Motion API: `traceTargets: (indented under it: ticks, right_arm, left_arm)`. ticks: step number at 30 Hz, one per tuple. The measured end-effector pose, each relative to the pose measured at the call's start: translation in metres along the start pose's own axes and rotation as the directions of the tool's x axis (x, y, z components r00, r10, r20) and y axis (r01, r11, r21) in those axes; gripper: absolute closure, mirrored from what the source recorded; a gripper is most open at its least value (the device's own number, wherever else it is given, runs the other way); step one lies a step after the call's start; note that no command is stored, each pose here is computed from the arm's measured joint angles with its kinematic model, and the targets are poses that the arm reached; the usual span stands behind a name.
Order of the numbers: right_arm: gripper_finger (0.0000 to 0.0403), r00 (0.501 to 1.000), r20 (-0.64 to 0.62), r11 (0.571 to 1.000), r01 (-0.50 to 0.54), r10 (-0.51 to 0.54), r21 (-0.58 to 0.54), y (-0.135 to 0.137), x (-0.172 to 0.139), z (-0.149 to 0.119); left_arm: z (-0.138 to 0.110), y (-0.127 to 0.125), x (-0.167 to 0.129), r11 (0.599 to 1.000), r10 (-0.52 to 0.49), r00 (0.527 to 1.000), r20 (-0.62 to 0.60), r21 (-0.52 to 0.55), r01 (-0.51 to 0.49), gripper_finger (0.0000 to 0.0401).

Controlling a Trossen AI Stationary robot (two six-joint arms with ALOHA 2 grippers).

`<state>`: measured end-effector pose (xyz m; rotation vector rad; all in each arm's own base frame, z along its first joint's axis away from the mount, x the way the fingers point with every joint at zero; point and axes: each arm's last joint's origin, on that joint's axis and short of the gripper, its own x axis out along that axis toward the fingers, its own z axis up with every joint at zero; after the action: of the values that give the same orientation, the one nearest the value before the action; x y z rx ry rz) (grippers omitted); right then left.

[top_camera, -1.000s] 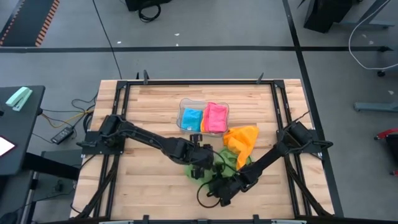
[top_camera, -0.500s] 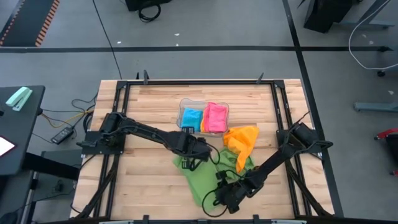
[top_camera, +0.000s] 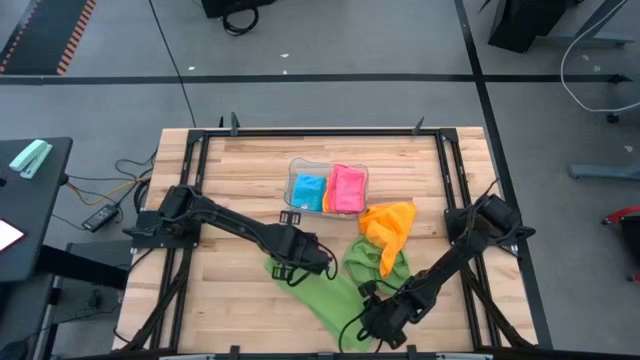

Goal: Fold microfiber towels
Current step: Fold the top green microfiber cloth

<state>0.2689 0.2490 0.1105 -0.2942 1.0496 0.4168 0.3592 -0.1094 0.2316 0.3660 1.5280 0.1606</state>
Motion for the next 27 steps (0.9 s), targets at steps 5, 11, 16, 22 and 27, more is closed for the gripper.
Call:
traceTargets:
  ticks: [5, 11, 16, 22, 27]
  right_arm:
    - [0.0263, 0.999, -0.048, 1.0, 0.0, 0.0, -0.008, 0.002, -0.008, -0.004]
    - [0.0263, 0.998, -0.062, 1.0, 0.003, -0.003, -0.012, 0.002, -0.008, -0.006]
    - [0.0263, 0.998, -0.068, 1.0, 0.009, -0.009, -0.004, 0.001, -0.009, -0.006]
    - [0.0263, 0.998, -0.066, 1.0, 0.013, -0.013, 0.005, 0.001, -0.009, -0.006]
    - [0.0263, 0.998, -0.065, 1.0, 0.017, -0.016, 0.013, 0.001, -0.009, -0.006]
  left_arm:
    - [-0.002, -0.004, -0.002, 0.999, 0.0, 1.0, -0.004, -0.043, 0.0, 0.0333]
    - [-0.006, -0.004, -0.005, 0.999, 0.004, 1.0, -0.018, -0.041, -0.005, 0.0267]
    - [-0.002, -0.014, -0.015, 1.0, -0.018, 0.996, 0.083, 0.016, 0.017, 0.0236]
    - [0.011, -0.034, 0.007, 0.994, -0.082, 0.976, 0.203, 0.091, 0.065, 0.0243]
    - [0.006, -0.028, 0.039, 0.994, -0.071, 0.984, 0.162, 0.092, 0.057, 0.0262]
